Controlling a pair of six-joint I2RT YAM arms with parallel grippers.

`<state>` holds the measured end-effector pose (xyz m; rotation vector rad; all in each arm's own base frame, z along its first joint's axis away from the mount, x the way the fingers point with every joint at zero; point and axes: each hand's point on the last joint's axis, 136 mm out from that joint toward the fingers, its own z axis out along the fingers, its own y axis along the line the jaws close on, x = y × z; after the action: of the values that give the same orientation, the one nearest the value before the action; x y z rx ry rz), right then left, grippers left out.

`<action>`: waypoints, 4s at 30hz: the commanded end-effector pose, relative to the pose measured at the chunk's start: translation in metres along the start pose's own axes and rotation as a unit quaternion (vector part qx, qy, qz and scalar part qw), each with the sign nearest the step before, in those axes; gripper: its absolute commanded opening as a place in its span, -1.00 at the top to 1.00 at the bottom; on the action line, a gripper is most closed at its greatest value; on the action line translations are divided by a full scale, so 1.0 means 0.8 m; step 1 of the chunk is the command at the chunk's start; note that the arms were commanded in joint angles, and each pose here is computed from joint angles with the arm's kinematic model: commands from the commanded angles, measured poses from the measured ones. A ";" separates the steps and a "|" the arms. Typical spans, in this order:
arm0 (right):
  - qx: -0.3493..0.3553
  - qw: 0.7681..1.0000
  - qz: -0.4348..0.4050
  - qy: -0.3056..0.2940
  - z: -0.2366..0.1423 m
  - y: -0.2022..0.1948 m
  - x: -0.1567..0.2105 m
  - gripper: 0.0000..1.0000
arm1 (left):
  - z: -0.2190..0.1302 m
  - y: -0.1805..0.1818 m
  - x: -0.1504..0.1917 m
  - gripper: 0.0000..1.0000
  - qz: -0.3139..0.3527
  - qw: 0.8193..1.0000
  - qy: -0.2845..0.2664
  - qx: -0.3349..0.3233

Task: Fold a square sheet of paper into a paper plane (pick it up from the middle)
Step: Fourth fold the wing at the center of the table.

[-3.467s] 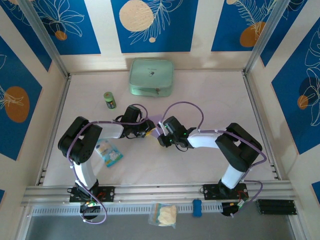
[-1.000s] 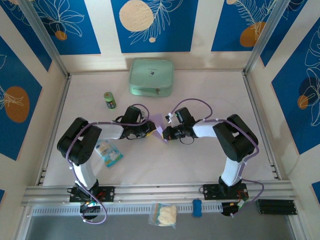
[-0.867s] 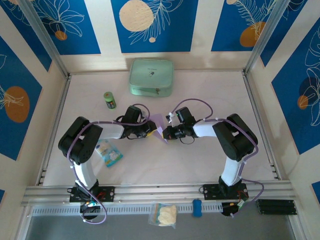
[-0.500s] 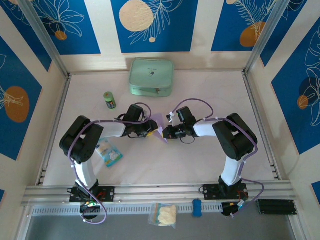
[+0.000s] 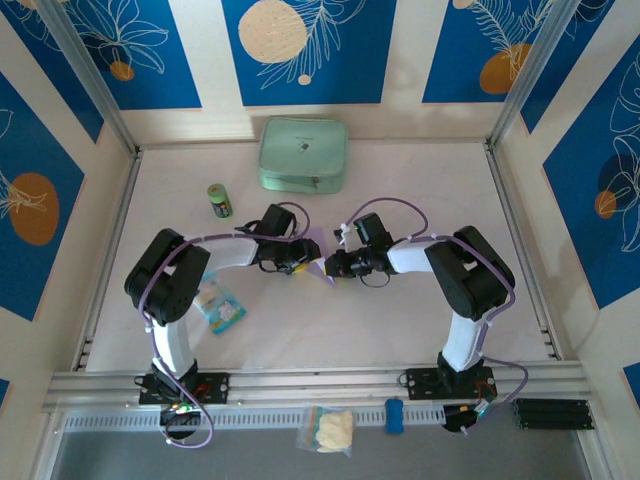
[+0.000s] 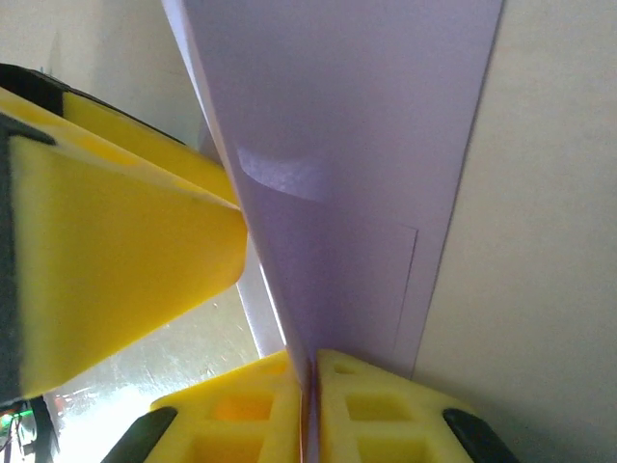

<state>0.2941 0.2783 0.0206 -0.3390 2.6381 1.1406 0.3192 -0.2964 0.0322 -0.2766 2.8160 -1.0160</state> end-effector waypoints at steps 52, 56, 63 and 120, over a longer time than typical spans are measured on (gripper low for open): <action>-0.036 0.993 0.098 0.063 0.006 -0.038 0.023 0.98 | 0.008 -0.046 -0.031 0.69 0.014 0.989 -0.034 0.144; -0.031 0.992 0.103 0.067 0.007 -0.040 0.023 0.98 | 0.011 -0.041 -0.031 0.72 0.008 0.989 -0.035 0.141; -0.027 0.992 0.108 0.067 0.006 -0.042 0.023 0.92 | 0.013 -0.043 -0.031 0.72 0.010 0.989 -0.032 0.146; -0.060 0.987 0.134 0.070 -0.033 0.005 -0.004 0.61 | 0.027 -0.033 -0.029 0.68 0.009 0.990 -0.020 0.139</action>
<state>0.2929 0.2625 0.0274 -0.1033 2.8012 1.3983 0.3468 -0.3211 0.0344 -0.2584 2.5957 -1.3428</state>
